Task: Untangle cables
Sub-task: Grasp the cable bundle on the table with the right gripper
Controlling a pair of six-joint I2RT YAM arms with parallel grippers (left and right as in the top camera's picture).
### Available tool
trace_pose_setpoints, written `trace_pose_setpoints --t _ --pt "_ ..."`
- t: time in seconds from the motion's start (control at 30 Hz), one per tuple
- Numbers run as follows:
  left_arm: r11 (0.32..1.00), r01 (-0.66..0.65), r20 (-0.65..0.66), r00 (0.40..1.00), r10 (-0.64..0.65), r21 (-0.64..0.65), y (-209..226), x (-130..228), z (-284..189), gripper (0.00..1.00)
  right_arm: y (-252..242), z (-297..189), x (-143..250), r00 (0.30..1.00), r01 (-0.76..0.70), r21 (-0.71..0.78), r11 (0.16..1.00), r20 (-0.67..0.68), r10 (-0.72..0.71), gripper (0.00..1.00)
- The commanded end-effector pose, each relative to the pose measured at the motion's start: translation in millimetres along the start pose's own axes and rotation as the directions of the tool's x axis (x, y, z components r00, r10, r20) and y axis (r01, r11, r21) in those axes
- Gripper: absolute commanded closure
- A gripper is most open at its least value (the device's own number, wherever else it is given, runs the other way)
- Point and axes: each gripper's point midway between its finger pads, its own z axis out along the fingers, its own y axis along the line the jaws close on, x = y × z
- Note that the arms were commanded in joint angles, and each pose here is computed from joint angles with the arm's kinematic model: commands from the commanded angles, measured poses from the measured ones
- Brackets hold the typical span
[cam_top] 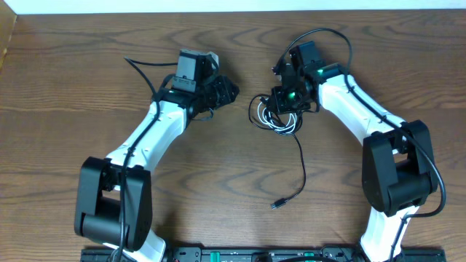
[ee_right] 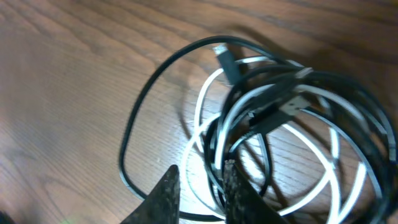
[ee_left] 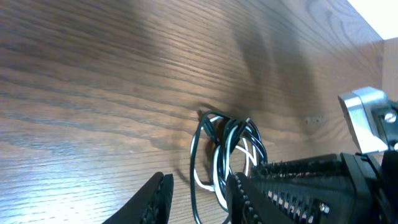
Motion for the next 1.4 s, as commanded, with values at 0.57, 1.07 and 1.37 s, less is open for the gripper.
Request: trace_pose_setpoints --t 0.57,1.07,1.37 --pt "0.998 0.018 -0.016 1.0 -0.019 -0.062 21.3 -2.3 -11.5 0.67 -5.3 49.1 28.0 0.984 0.157 0.189 0.969 -0.112 -0.137 0.89" --pt "0.998 0.011 -0.017 1.0 -0.012 -0.062 21.4 -2.1 -11.5 0.67 13.2 -4.9 3.9 0.983 0.184 0.219 0.958 -0.023 -0.184 0.78" --pt "0.998 0.011 -0.016 1.0 -0.012 -0.062 21.2 -2.3 -11.5 0.67 6.9 17.9 24.9 0.974 0.225 0.29 0.93 -0.081 -0.21 0.76"
